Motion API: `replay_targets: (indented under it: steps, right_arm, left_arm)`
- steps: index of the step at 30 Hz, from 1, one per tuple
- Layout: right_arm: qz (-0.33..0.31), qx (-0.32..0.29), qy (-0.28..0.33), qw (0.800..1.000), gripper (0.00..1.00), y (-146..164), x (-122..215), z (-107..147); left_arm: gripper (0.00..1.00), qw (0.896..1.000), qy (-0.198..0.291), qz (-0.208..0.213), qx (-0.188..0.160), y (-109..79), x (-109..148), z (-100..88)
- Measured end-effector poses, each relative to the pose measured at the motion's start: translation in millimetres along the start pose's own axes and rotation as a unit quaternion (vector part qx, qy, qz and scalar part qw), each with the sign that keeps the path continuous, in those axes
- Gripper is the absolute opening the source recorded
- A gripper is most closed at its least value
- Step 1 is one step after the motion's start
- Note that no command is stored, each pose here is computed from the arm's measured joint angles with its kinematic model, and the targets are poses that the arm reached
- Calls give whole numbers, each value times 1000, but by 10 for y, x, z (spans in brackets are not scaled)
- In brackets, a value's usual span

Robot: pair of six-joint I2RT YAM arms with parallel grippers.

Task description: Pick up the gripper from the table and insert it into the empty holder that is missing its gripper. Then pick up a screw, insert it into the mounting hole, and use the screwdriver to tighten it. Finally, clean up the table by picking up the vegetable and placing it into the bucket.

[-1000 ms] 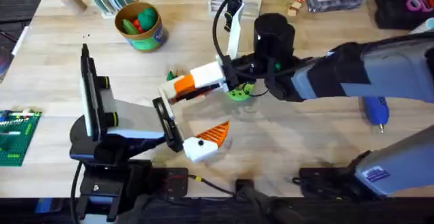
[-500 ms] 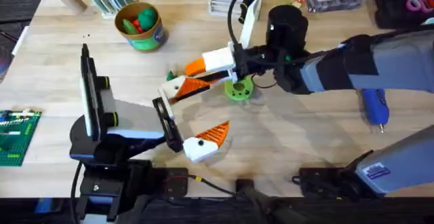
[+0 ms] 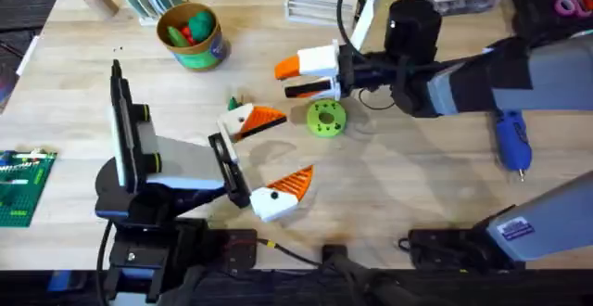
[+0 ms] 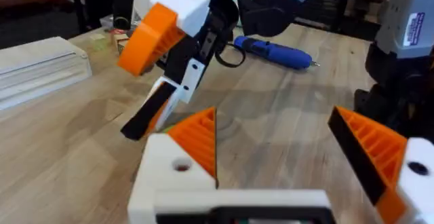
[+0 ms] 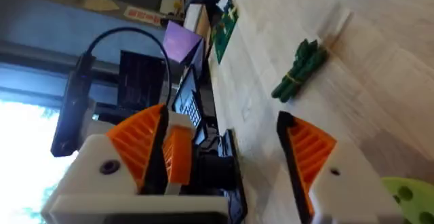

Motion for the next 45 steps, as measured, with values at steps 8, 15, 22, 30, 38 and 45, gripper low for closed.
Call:
replay_targets:
  steps: [8, 15, 22, 30, 38, 45]
  right_arm:
    - [21, -1, -44, 999, 969, -92, 172, -165]
    - [33, 5, -70, 997, 969, -145, 308, -271]
    - [44, 32, -100, 993, 971, -143, 442, -452]
    - [58, 72, -158, 983, 971, -58, 756, -854]
    - [92, 71, -192, 974, 971, -68, 996, -1090]
    - [194, 55, -185, 962, 971, -55, 1127, -974]
  left_arm:
    - [993, 1000, 0, 0, 0, 0, 0, 0]
    - [993, 1000, 0, 0, 0, 0, 0, 0]
    - [993, 1000, 0, 0, 0, 0, 0, 0]
    - [992, 1000, 0, 0, 0, 0, 0, 0]
    - [993, 1000, 0, 0, 0, 0, 0, 0]
    - [993, 1000, 0, 0, 0, -1, 0, 1]
Point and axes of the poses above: each hand's point on the last joint's axis, 136 mm out from that joint toward the fingers, its own x axis back along the fingers, its own y axis along the line the jaws close on, z = x × y, the point moved 5 cm from there along x, back along the fingers, and after that the axes turned 1 degree about -x, right-handed, at the moved point
